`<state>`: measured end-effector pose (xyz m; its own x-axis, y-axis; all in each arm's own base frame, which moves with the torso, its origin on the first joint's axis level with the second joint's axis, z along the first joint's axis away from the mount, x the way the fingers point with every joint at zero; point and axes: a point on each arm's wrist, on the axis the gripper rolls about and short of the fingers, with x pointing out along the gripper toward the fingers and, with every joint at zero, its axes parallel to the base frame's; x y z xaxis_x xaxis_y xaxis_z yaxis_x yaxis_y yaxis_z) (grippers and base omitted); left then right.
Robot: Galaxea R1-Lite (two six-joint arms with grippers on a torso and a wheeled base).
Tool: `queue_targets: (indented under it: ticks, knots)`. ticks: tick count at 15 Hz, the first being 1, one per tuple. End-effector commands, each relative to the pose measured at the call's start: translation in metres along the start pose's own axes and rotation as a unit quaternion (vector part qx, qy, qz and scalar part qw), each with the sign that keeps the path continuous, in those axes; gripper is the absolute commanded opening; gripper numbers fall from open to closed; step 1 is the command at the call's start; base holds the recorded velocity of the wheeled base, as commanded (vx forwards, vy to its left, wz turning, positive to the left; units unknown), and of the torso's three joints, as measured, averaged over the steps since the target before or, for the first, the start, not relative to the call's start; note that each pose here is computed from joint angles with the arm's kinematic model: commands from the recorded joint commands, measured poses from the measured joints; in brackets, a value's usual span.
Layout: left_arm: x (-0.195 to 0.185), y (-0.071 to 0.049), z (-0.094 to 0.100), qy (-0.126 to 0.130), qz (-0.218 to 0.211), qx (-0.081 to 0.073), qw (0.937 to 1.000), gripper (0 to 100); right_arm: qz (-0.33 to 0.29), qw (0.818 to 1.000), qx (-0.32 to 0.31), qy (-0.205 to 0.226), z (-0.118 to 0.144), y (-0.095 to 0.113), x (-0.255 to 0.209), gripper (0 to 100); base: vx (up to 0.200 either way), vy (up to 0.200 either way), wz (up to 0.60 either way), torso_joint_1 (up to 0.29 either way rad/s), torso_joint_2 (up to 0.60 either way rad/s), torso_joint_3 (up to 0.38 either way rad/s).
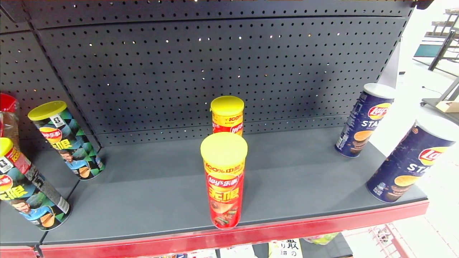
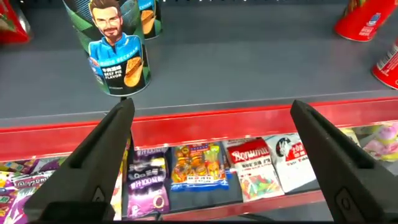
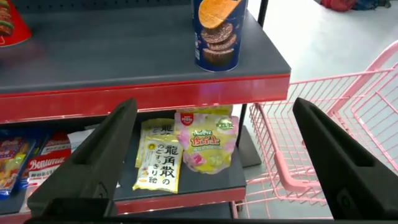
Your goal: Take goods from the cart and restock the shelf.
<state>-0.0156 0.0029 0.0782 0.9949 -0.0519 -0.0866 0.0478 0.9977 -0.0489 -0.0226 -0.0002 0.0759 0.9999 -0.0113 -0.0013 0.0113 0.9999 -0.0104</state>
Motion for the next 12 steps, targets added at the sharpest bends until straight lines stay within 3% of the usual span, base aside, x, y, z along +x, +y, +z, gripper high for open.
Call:
queue_targets:
  ticks: [1,3,6,8,12]
  knots:
    - [0.0003,0.0,0.0001,0.002,0.0,-0.001,1.0,100,-0.001,1.0,0.001,-0.001,-0.0002,0.0,-0.0002,100,0.0,0.0,0.0,0.0,0.0,0.0]
    - [0.0003,-0.0001,0.0001,0.002,-0.001,0.004,1.0,100,-0.001,1.0,0.001,-0.001,-0.0002,0.0,-0.0002,100,0.0,0.0,0.0,0.0,0.0,0.0]
    - [0.0003,-0.0002,-0.0001,0.003,-0.005,0.014,0.9999,100,-0.001,1.0,0.001,-0.001,-0.0002,0.0,-0.0002,100,0.0,0.0,0.6,0.001,0.0,0.001]
    - [0.0003,-0.0003,-0.0001,0.003,-0.007,0.023,0.9997,100,0.0,1.0,0.001,-0.001,-0.0002,0.0,-0.0002,100,0.0,0.0,0.0,0.0,0.0,0.0]
    - [0.0003,-0.0004,-0.0003,0.004,-0.008,0.025,0.9997,100,0.0,1.0,0.001,-0.001,-0.0002,0.0,-0.0002,100,0.0,0.0,0.0,0.0,0.0,0.0]
